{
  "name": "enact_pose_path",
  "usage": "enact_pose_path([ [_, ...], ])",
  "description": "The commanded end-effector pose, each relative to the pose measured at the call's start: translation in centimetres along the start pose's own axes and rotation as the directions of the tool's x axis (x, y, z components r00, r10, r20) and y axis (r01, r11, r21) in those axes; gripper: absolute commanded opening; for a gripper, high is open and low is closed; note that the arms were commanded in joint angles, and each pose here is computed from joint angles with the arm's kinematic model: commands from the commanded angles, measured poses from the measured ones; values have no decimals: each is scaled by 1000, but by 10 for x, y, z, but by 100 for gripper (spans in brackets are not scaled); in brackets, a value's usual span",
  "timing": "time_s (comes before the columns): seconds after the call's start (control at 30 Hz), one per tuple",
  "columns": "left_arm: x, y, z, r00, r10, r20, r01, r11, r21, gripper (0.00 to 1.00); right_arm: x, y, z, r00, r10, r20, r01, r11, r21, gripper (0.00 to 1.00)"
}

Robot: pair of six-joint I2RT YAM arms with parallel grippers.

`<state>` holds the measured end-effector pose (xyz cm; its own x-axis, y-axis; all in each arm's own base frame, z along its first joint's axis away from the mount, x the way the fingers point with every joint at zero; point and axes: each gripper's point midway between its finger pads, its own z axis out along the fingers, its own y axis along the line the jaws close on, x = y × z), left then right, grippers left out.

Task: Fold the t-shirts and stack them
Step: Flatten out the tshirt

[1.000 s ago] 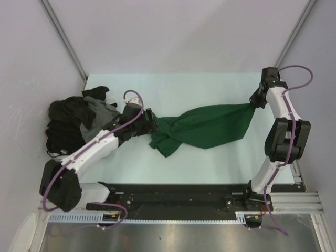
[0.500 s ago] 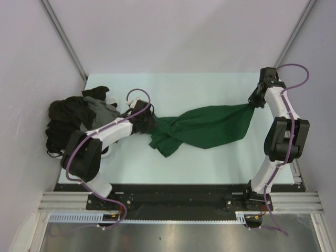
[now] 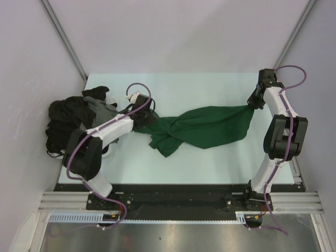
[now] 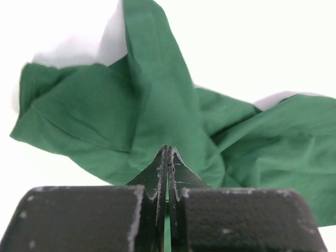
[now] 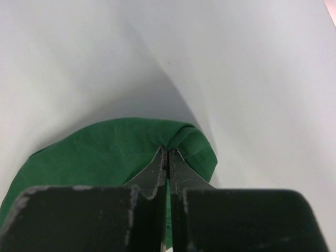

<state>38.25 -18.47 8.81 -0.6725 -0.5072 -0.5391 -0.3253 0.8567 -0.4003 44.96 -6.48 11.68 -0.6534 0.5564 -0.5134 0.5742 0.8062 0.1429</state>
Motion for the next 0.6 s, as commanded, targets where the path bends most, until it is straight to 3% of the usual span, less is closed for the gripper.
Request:
enact_pose_path([
  [0.0, -23, 1, -26, 997, 18, 77, -20, 1000, 18, 0, -9, 2, -2, 999, -6, 32, 6, 1000, -2, 0],
  [0.17, -44, -24, -43, 991, 78, 113, -87, 993, 75, 0, -3, 0, 1, 1000, -5, 16, 5, 1000, 1, 0],
  [0.2, -63, -41, -54, 985, 74, 157, -90, 991, 97, 0, -3, 0, 1, 1000, -7, 13, 7, 1000, -1, 0],
  [0.27, -64, -35, -55, 984, 115, 138, -120, 992, 26, 0, -2, 0, 0, 1000, -6, 13, 6, 1000, 1, 0],
  [0.37, -56, -31, -46, 987, 129, 98, -133, 991, 32, 13, -3, -2, 0, 1000, -7, 17, 7, 1000, 9, 0],
  [0.43, -42, -19, -31, 994, 94, 50, -97, 993, 71, 30, -3, -1, 0, 1000, -10, 16, 10, 1000, 6, 0],
  [0.57, -20, -7, -19, 999, 39, 0, -38, 986, 164, 47, -1, -3, 1, 1000, -13, 14, 12, 1000, 13, 0],
])
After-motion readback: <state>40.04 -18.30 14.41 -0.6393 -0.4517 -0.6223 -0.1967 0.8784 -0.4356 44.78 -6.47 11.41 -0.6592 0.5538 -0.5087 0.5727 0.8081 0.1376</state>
